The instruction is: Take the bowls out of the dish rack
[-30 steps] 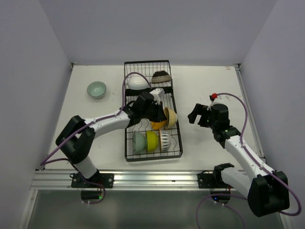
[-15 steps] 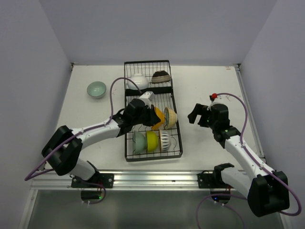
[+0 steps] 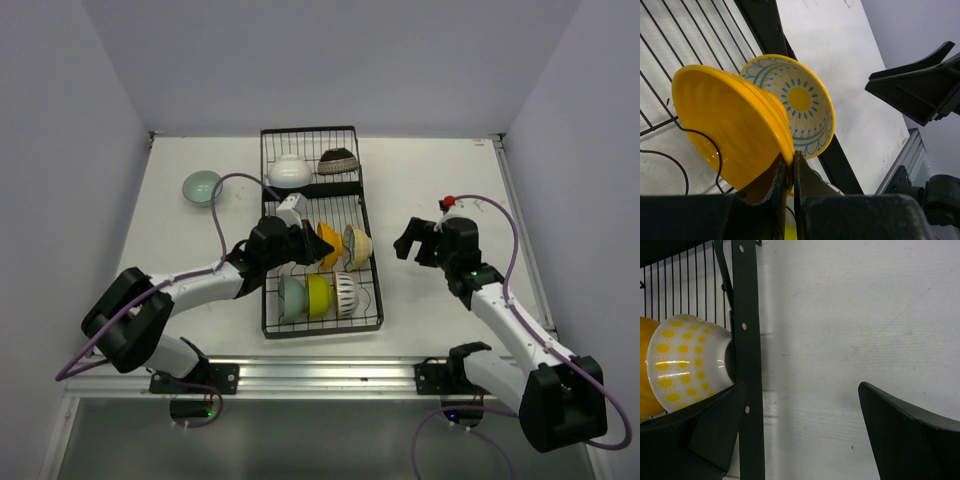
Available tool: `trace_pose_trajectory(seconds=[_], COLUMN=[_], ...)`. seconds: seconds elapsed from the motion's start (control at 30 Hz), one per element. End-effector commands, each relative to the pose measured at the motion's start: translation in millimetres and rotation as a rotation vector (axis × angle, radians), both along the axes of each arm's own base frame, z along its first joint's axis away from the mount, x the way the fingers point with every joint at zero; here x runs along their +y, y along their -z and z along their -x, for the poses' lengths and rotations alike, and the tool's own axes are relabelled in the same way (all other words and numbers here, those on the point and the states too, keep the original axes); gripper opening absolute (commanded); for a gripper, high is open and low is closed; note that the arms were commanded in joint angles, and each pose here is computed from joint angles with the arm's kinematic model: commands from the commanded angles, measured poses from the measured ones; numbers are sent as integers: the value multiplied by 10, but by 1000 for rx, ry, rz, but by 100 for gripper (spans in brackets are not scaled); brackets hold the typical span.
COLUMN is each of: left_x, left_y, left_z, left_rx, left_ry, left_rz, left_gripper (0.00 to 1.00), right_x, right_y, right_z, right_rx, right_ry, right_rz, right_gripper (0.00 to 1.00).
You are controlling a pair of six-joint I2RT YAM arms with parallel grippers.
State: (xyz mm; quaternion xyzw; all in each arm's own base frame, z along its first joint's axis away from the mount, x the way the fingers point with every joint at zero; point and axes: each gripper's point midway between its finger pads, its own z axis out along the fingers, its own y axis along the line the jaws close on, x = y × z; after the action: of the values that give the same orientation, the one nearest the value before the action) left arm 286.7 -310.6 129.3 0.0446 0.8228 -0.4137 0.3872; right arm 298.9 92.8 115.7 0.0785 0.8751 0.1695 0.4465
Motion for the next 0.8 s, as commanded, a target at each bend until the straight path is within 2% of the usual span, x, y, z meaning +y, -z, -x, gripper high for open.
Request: trace_pose_trajectory(seconds=[0.0, 0.37, 0.53, 0.73, 0.77], left_x=[-81, 29, 101, 184, 212], left_y=[-696, -757, -831, -1145, -1311], left_z=[-160, -136, -168, -122, -82], left_rx=[-176, -213, -233, -306, -344], left_ry=[-3, -5, -1, 27, 34], left_rz=[206, 275, 241, 219, 229], left_gripper=[0, 0, 0, 0, 0], right_x=[6, 0, 2, 1, -3], right_y=[-143, -140, -154, -146, -143], right_z=[-93, -91, -90, -90, -89], right_rx=[-47, -47, -52, -50, -49], right_ry=[-2, 0, 0, 1, 1], right_rz=[11, 11, 11, 9, 11], right_gripper=[98, 99, 98, 99, 99])
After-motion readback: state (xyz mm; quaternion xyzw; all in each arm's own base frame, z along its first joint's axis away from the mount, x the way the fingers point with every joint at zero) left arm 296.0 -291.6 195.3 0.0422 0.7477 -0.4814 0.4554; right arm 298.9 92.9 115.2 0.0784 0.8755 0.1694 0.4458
